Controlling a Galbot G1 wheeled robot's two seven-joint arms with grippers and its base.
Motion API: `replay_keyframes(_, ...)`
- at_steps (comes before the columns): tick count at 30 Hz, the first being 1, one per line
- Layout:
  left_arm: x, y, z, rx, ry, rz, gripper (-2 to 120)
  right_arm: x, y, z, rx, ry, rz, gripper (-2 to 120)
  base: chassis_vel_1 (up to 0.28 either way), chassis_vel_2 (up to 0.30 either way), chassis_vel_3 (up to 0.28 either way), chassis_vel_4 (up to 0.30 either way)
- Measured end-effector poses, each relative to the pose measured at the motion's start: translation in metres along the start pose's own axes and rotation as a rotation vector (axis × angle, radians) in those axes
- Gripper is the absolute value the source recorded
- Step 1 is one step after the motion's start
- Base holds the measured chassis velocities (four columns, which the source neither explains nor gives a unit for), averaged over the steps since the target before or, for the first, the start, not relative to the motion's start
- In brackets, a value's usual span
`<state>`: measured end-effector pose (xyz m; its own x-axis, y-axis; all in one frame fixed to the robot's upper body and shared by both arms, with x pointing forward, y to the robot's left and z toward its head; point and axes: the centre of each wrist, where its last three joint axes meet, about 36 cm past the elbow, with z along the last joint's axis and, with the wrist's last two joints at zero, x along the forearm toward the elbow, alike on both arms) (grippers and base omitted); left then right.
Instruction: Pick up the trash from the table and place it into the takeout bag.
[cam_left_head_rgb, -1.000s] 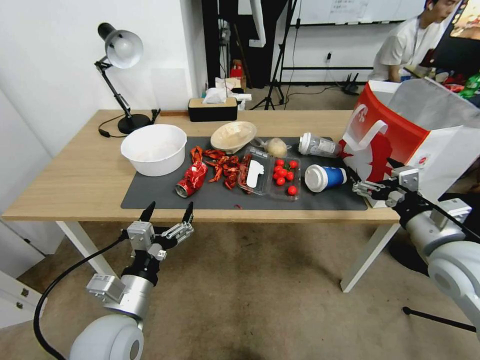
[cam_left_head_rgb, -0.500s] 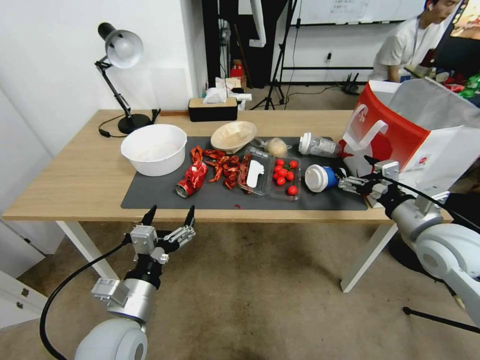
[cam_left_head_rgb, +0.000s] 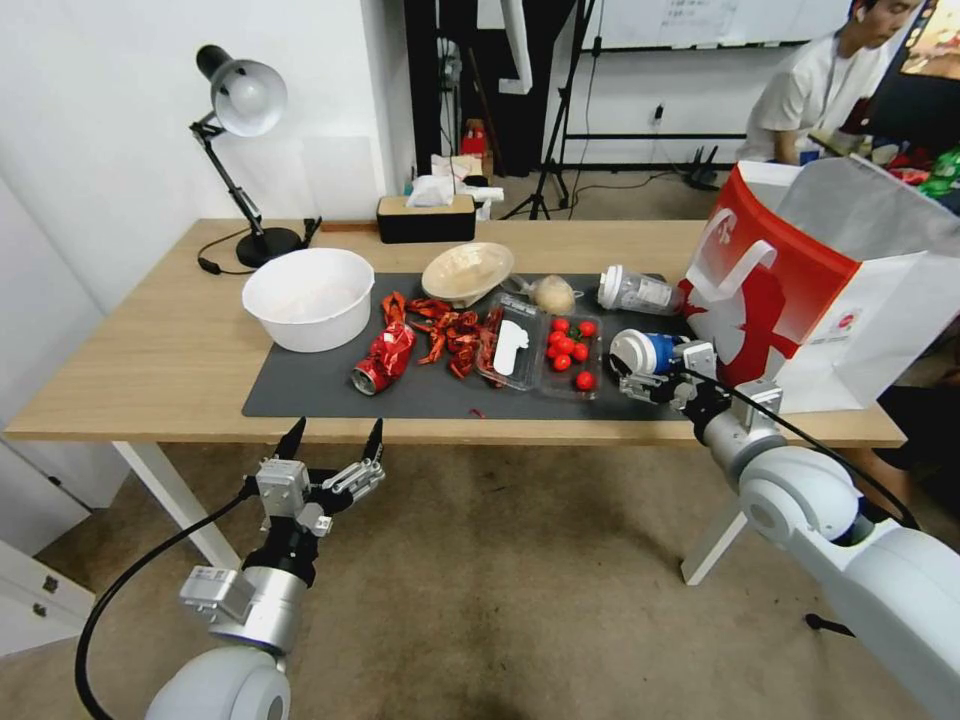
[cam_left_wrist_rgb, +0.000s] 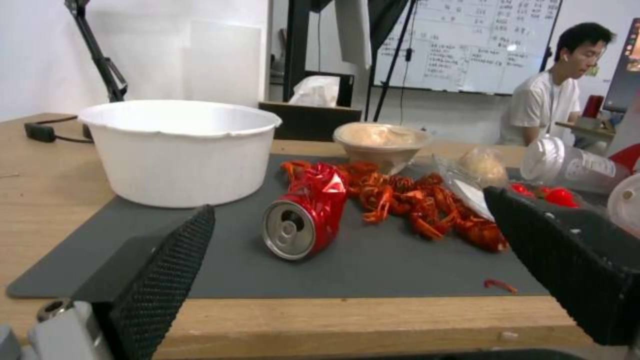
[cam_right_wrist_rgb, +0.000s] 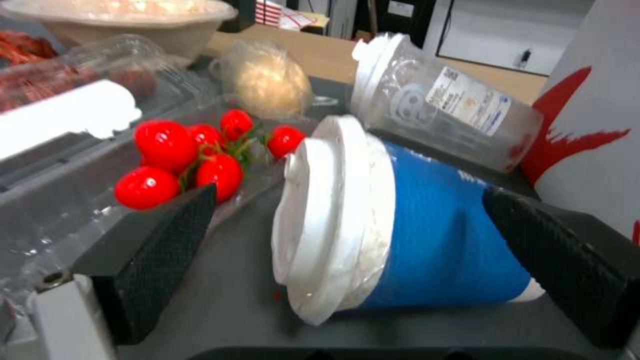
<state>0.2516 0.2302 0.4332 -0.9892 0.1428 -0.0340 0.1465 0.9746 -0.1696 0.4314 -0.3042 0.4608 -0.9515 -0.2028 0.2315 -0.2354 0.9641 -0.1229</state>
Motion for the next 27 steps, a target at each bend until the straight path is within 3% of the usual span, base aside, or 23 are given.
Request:
replay_keyframes(10,-0.001,-0.001,0.003,0.000,0.001,0.002,100,-0.009,0.004,0.003,0.016,0.007,0.026,99,0.000,0.000,0.000,0.000)
replay_keyframes(12,-0.002,-0.001,0.004,0.000,0.001,0.003,100,-0.010,0.003,0.004,0.020,0.009,0.032,93,0.000,0.000,0.000,0.000)
replay_keyframes(27,-0.005,0.001,0.008,-0.003,0.004,0.010,100,-0.016,0.005,0.013,0.051,0.023,0.036,80,0.000,0.000,0.000,0.000)
